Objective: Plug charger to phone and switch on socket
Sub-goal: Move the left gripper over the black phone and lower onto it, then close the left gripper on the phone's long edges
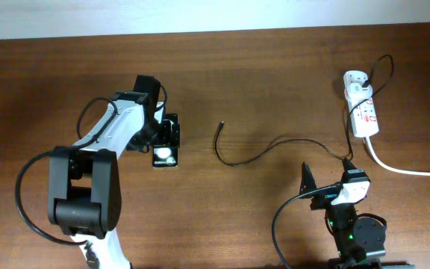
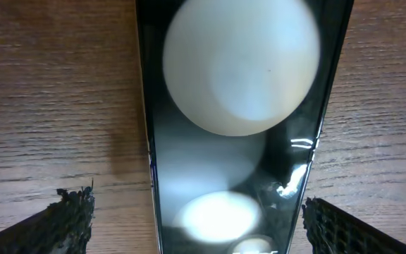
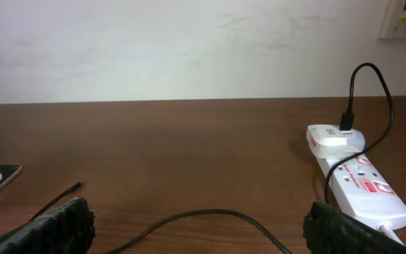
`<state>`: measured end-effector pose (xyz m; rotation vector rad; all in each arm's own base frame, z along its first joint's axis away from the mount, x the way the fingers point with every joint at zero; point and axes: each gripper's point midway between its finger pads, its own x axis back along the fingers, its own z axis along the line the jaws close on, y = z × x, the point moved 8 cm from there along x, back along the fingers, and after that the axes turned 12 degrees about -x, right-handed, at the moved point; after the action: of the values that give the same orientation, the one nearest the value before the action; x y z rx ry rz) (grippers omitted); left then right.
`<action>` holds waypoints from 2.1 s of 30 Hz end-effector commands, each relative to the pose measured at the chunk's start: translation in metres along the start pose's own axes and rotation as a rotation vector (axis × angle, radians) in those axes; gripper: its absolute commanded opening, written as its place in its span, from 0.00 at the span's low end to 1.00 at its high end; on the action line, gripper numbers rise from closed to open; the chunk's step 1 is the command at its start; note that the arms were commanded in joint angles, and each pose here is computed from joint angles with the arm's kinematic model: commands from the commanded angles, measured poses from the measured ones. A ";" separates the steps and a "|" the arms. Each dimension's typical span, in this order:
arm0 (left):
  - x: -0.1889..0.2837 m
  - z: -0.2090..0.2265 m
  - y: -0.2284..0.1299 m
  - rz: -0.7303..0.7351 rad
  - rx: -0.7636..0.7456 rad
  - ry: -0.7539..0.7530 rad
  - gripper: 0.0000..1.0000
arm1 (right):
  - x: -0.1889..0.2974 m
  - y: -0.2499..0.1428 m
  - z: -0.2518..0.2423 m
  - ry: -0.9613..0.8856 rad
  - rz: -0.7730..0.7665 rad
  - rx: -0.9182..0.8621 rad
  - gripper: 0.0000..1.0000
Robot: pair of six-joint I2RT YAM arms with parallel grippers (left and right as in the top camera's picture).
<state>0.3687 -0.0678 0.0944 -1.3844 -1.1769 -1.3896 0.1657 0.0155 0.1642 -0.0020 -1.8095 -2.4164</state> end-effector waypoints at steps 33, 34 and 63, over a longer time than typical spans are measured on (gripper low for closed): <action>-0.032 -0.021 0.000 -0.022 0.034 0.092 0.99 | 0.000 -0.002 0.000 0.004 0.004 -0.004 0.99; -0.034 -0.021 -0.002 -0.016 0.034 0.092 0.99 | 0.000 -0.002 0.000 0.004 0.004 -0.004 0.99; 0.002 -0.023 0.012 0.013 0.035 0.093 0.77 | 0.000 -0.002 0.000 0.004 0.004 -0.004 0.99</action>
<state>0.3661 -0.0900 0.0881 -1.3058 -1.1077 -1.3801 0.1657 0.0155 0.1643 -0.0016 -1.8096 -2.4165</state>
